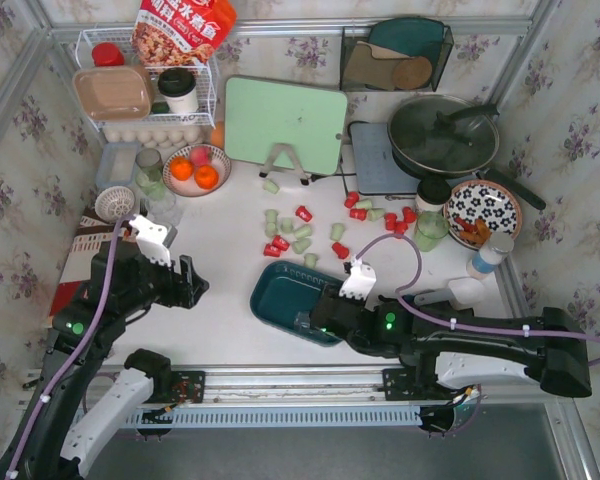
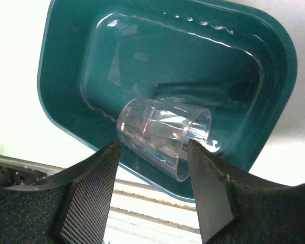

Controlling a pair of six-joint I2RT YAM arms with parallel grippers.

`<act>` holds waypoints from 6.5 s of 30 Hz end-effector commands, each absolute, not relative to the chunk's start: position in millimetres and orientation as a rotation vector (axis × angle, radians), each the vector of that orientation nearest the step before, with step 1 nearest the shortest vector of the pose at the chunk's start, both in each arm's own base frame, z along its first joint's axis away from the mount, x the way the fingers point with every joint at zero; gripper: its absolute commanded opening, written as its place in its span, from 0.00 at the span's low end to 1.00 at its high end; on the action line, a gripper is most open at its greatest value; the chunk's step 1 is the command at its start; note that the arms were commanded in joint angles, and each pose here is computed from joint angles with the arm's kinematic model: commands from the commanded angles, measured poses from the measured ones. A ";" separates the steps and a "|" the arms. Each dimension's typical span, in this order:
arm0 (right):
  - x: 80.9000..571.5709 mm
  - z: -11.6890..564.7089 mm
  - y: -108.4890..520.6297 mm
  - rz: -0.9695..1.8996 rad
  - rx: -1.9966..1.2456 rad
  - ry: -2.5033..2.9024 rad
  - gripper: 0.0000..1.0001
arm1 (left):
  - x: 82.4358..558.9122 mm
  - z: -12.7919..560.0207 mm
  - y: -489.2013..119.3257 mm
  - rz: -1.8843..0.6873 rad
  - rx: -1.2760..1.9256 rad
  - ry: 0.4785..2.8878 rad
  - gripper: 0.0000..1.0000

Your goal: Mix the coffee capsules in the storage basket

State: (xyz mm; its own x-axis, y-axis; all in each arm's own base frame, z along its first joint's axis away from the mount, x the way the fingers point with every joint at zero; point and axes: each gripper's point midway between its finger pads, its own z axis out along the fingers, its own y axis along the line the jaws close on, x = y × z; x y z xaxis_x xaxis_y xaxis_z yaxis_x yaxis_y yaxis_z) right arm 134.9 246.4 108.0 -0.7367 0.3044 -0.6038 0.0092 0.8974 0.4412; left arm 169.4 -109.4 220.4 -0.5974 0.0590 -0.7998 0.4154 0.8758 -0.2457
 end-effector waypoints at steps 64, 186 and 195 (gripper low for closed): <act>174.2 106.5 332.6 0.562 -0.150 2.160 0.46 | 177.8 226.2 -111.3 -0.565 0.299 2.148 0.74; 377.1 232.3 -8.2 -0.218 0.423 1.782 0.67 | 190.6 207.4 -115.7 -0.594 0.260 2.261 0.75; 360.5 257.8 20.9 -0.190 0.339 1.700 0.69 | 196.1 202.3 -110.4 -0.563 0.225 2.293 0.75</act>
State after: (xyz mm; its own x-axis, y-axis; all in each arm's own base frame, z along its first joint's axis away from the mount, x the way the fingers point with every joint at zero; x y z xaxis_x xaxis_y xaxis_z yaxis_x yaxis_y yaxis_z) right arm 366.0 14.6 251.7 -0.1546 0.1537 -0.9760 0.3391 0.9361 0.0937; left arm 188.6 -111.8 197.9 -0.7162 0.0062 -0.6979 0.3338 0.8812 -0.3347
